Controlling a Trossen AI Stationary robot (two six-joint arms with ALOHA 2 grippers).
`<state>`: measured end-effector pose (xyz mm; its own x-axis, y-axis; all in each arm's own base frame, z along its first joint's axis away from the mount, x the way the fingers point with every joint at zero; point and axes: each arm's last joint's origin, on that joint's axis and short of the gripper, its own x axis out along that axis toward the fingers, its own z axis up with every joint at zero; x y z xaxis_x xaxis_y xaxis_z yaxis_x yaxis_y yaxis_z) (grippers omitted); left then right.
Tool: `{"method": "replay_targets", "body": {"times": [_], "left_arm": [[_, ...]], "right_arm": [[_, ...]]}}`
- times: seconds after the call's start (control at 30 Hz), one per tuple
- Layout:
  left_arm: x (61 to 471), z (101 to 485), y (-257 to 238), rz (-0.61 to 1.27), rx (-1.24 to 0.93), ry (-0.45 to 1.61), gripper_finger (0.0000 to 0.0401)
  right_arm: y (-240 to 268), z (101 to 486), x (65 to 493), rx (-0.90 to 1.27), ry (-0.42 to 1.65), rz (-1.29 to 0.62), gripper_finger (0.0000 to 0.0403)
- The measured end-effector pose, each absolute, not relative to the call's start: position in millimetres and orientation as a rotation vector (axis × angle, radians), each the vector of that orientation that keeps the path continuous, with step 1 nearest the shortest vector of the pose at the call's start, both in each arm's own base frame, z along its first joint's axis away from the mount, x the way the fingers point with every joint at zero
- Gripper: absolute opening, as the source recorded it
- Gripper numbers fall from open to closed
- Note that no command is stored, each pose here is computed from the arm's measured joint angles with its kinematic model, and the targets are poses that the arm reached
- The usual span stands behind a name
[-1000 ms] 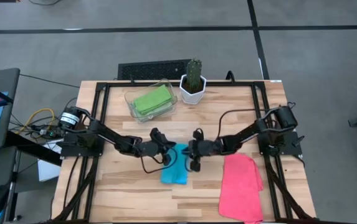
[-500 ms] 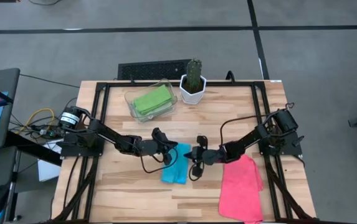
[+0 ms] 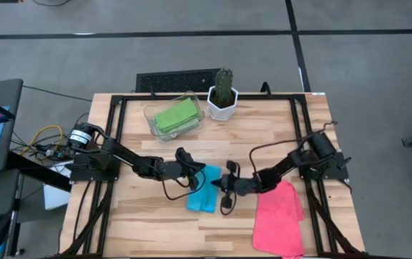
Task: Fold microfiber towels
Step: Fold the blue microfiber towel
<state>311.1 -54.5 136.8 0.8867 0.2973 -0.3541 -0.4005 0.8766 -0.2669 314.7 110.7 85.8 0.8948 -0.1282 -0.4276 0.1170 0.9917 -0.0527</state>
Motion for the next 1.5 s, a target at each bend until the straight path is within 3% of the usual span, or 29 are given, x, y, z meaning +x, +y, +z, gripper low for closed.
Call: {"method": "replay_targets", "body": {"times": [0.43,1.5], "left_arm": [[311.6,138.2,-54.6,0.369,-0.342,0.299,0.0002],[361.6,109.0,-62.3,0.364,-0.281,0.378,0.0002]], "right_arm": [[119.4,55.1,313.8,0.007,0.414,-0.143,0.0012],[114.8,54.4,318.1,0.03,0.437,-0.133,0.0015]]}}
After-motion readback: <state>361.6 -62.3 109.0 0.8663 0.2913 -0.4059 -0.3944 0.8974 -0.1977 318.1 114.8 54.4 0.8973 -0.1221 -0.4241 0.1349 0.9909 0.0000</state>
